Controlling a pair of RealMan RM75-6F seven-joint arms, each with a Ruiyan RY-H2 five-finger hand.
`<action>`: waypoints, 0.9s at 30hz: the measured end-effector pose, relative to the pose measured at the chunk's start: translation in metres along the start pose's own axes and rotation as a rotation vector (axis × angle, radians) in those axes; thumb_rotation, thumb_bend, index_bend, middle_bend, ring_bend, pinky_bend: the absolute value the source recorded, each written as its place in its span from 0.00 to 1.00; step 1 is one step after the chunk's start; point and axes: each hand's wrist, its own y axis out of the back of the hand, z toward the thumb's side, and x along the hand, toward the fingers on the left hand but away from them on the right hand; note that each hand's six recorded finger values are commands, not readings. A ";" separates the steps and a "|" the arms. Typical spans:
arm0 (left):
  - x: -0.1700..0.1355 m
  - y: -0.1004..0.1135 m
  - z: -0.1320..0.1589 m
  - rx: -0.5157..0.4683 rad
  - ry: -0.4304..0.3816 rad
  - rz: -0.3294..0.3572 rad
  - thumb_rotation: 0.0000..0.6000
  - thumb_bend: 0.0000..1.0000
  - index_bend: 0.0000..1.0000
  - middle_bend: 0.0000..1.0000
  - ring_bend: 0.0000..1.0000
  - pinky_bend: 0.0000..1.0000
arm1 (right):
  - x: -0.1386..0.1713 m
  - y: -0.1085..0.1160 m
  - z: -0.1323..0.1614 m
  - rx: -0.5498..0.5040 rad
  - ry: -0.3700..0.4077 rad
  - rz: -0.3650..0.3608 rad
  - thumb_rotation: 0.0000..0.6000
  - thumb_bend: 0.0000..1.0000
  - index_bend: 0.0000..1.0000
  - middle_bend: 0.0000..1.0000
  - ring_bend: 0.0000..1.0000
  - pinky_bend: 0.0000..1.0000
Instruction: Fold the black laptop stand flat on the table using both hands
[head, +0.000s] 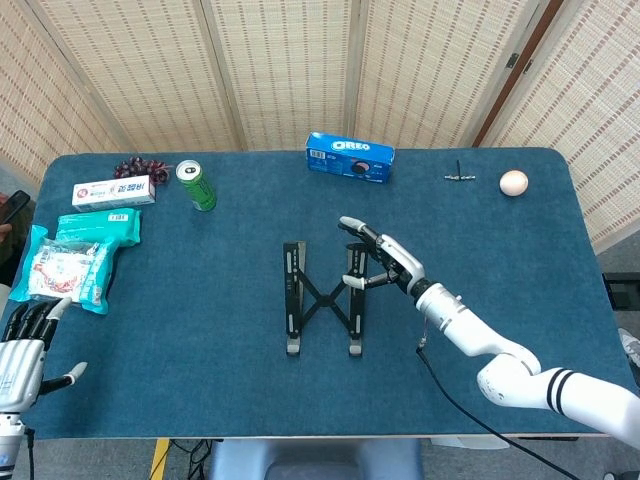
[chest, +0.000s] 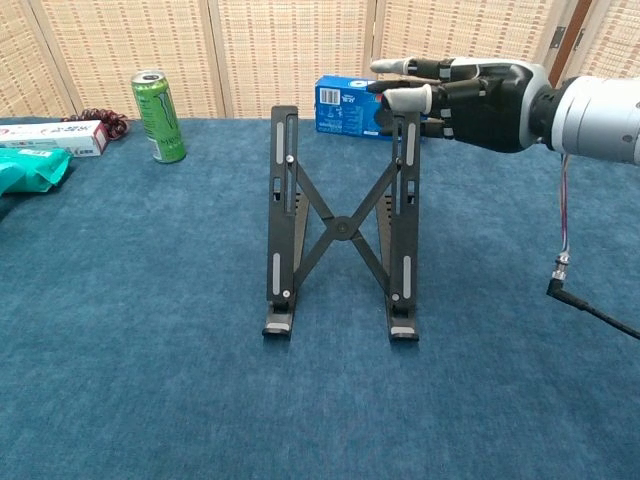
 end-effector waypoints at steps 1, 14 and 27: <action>0.000 0.000 0.000 0.000 0.001 0.000 1.00 0.15 0.09 0.14 0.10 0.02 | 0.000 0.000 -0.002 -0.004 -0.005 0.003 1.00 0.13 0.00 0.16 0.07 0.21; -0.002 -0.002 -0.002 0.000 0.008 -0.002 1.00 0.15 0.09 0.14 0.10 0.02 | 0.013 0.000 -0.010 0.008 -0.002 0.041 1.00 0.21 0.07 0.29 0.23 0.38; -0.002 -0.001 0.004 0.004 -0.003 0.002 1.00 0.15 0.09 0.14 0.10 0.02 | 0.047 -0.015 0.012 0.045 0.103 0.143 1.00 0.21 0.07 0.29 0.23 0.38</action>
